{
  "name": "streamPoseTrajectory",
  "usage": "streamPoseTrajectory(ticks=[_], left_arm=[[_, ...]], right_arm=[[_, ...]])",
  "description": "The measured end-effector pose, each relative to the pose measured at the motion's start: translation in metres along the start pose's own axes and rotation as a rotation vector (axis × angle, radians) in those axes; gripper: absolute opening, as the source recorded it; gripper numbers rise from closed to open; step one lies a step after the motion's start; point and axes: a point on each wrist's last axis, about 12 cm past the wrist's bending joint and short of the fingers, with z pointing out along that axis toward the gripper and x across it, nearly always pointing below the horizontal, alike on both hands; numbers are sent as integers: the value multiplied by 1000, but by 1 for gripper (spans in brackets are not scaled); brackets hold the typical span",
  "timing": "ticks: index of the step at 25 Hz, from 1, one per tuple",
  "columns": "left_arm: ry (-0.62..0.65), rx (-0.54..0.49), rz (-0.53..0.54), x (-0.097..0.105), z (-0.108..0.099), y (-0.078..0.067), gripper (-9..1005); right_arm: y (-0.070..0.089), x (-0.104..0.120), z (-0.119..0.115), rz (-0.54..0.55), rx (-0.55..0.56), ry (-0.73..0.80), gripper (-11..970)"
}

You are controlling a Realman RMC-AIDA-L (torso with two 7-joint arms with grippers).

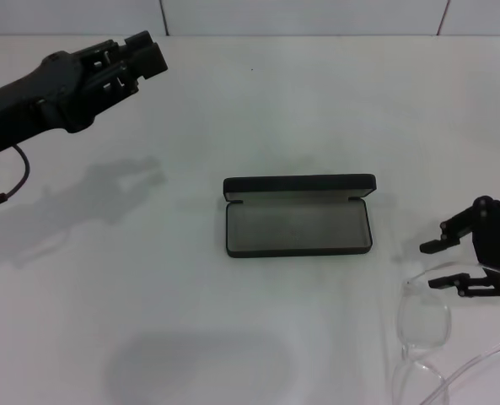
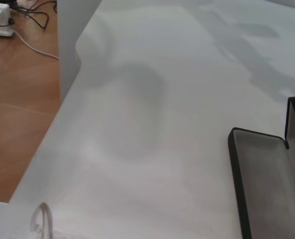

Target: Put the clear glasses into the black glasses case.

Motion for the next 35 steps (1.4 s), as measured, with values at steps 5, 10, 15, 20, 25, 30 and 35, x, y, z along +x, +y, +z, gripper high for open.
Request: streamPoseTrajectory(ticks=[5, 10, 15, 20, 25, 30, 35], left_arm=[[0, -3, 1, 0, 0, 0, 384], [-12, -17, 6, -3, -3, 2, 386], [-10, -16, 7, -3, -2, 2, 388], [-9, -13, 6, -3, -1, 2, 389], [-7, -10, 2, -3, -1, 2, 391], [-10, -8, 3, -5, -1, 3, 393], [-41, -7, -13, -14, -3, 3, 395]], right_arm=[[0, 0, 2, -20, -4, -5, 330], [0, -1, 2, -43, 2, -21, 131], [0, -3, -2, -49, 10, -26, 70], [1, -5, -4, -51, 6, -38, 23], [2, -13, -15, -56, 16, -106, 25], [0, -24, -36, -46, 47, -191, 28], [-3, -40, -65, -43, 127, -311, 30]])
